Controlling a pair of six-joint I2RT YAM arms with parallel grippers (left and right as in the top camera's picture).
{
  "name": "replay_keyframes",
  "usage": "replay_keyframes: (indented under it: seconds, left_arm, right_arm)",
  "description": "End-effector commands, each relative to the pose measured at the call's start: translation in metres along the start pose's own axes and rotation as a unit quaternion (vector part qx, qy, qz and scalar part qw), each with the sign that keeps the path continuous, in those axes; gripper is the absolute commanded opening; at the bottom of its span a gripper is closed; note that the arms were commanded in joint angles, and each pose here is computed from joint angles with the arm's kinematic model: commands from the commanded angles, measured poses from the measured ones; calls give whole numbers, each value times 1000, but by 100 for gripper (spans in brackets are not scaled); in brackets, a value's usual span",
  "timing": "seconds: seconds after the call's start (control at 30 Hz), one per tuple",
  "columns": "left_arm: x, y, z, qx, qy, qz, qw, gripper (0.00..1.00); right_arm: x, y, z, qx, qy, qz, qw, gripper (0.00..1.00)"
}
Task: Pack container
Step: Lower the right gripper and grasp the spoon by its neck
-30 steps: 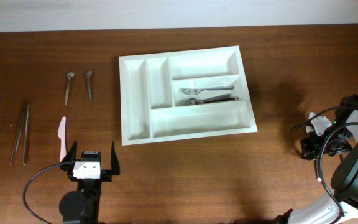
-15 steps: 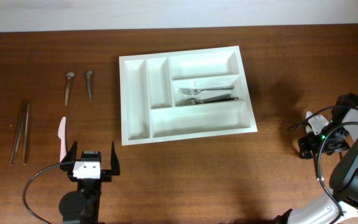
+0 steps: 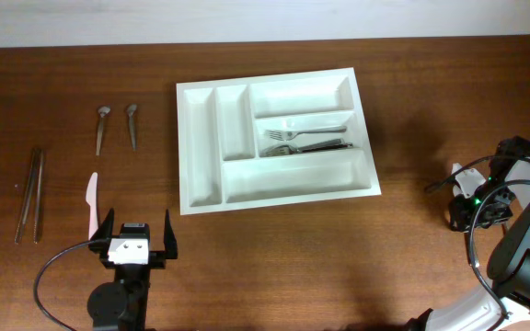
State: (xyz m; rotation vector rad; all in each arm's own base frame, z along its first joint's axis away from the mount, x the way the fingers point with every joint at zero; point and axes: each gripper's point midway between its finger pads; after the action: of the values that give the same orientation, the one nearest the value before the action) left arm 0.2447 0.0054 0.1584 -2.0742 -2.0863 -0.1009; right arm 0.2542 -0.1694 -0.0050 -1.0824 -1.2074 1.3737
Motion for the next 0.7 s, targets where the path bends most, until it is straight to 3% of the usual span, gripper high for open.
replay_keyframes:
  seconds: [0.0, 0.2, 0.67]
  left_arm:
    - [-1, 0, 1, 0, 8, 0, 1000, 99]
    - [-1, 0, 1, 0, 8, 0, 1000, 99]
    - [-1, 0, 1, 0, 8, 0, 1000, 99]
  right_arm:
    - [14, 18, 5, 15, -4, -23, 1000, 46]
    - [14, 18, 5, 15, -4, -23, 1000, 34]
    - [5, 18, 4, 15, 21, -1, 1000, 22]
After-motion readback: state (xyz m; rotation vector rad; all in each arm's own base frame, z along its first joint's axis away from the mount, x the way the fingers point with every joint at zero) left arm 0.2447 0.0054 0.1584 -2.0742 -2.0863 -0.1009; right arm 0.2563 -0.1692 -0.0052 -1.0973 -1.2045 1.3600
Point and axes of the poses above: each gripper's point midway between its finger pads, its own y axis out along the fingers, its own x axis along the line the jaws close on, z = x × y, and after that the axes turned 3 degrees about y, right-handed
